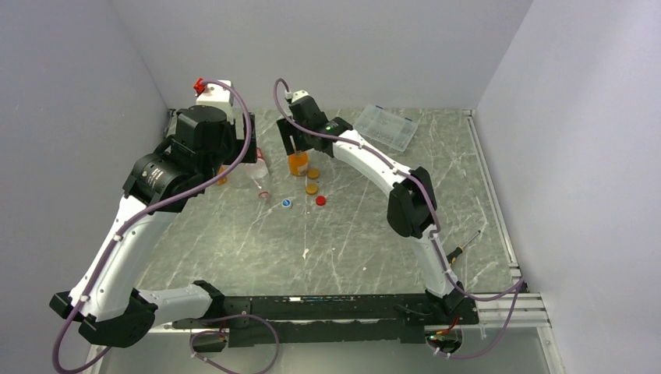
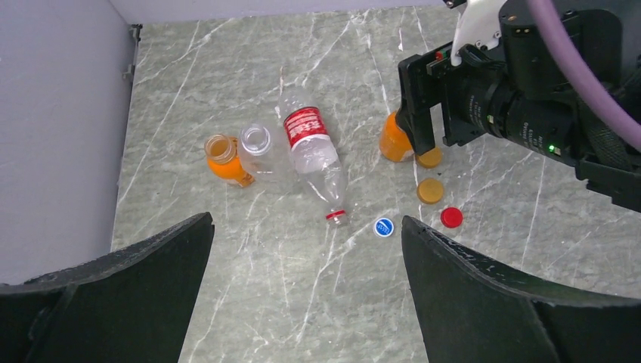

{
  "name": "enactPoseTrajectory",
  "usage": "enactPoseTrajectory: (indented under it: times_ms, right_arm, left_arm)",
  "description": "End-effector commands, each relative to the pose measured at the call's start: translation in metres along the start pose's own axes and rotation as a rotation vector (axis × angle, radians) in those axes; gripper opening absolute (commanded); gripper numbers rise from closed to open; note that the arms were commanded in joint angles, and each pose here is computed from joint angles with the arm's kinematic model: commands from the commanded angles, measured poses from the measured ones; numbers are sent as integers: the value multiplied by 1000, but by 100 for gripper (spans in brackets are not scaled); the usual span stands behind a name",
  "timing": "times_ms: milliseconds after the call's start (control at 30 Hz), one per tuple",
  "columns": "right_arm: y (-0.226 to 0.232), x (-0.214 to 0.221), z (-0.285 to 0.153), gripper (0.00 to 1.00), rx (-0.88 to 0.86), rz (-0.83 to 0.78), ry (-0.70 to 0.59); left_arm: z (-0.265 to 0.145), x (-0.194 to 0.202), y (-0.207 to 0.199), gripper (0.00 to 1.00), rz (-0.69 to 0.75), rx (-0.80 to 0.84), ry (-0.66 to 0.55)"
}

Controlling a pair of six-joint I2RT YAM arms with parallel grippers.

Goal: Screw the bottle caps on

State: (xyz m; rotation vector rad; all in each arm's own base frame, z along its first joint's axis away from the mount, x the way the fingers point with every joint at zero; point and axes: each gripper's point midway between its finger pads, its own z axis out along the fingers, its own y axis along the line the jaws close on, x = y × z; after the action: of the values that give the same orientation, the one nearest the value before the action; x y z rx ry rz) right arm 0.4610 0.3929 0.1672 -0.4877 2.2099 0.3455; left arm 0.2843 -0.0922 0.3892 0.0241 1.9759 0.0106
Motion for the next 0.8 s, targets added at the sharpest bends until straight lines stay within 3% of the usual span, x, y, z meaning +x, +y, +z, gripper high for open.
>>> enactPoseTrajectory:
  times_ms: [0,533,667,767]
  right_arm:
    - [9,-24,1,73,-30,-1,-66]
    - [0,0,34,55,36,2,-26]
    - [0,0,37,44,37,-2,-24]
    - [-1,-3,32,29,40,1,-25]
  left_arm:
    - [-1,-11,3,100,-6,-13,-38]
    - [1,0,4,99,2,-15,-18]
    - [6,8,1,99,20,-9,5]
    - [9,15,-4,99,32,19,15]
